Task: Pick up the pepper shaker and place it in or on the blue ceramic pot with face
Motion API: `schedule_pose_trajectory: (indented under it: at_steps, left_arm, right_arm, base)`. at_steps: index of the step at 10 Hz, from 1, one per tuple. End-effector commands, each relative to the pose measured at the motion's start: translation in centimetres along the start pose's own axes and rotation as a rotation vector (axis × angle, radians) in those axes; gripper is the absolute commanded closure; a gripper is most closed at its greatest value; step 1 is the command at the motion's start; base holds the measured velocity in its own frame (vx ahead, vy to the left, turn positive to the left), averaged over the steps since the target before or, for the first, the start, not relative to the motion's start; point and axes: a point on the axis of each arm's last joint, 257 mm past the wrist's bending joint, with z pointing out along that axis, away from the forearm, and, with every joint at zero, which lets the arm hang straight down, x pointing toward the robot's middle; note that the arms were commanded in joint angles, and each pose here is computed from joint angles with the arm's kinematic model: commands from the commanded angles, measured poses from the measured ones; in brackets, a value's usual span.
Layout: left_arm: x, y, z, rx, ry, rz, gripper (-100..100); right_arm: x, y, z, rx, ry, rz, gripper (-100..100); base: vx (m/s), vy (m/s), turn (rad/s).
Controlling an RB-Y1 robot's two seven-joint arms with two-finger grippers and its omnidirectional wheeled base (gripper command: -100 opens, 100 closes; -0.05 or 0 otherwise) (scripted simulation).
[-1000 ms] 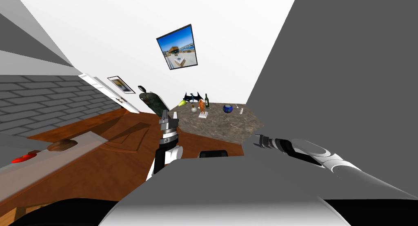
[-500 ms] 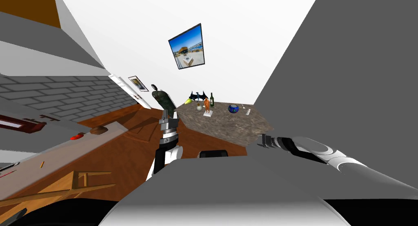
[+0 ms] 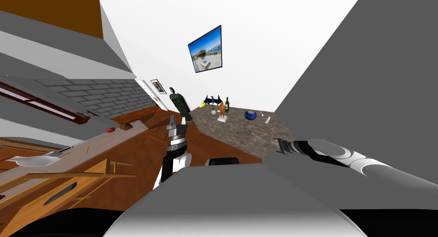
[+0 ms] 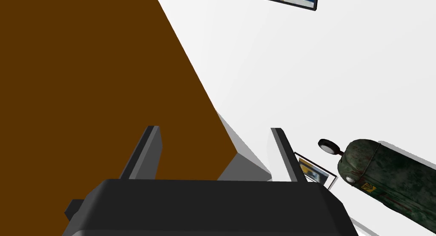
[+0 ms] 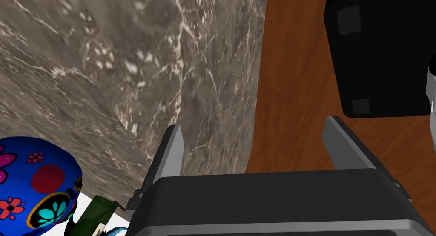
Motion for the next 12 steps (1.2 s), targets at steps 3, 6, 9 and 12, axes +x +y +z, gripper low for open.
schedule_pose_trajectory:
  at_steps: [3, 6, 9, 12]
  left_arm:
    - [0.0, 0.0, 0.0, 0.000, 0.000, 0.000, 0]
    - [0.0, 0.0, 0.0, 0.000, 0.000, 0.000, 0]
    - [0.0, 0.0, 0.0, 0.000, 0.000, 0.000, 0]
    - [0.0, 0.0, 0.0, 0.000, 0.000, 0.000, 0]
  right_arm:
    - [2.3, -1.4, -1.9, -0.014, 0.105, -0.149, -100]
    - [3.9, -2.5, -3.2, -0.028, 0.182, -0.254, -100]
    - [5.7, -2.9, -4.5, -0.051, 0.257, -0.336, -100]
    - [7.7, -2.8, -5.6, -0.083, 0.331, -0.400, -100]
  base:
    - [-0.001, 0.004, 0.182]
    - [0.007, -0.010, 0.166]
    - [0.031, -0.019, 0.128]
    - [0.062, -0.025, 0.117]
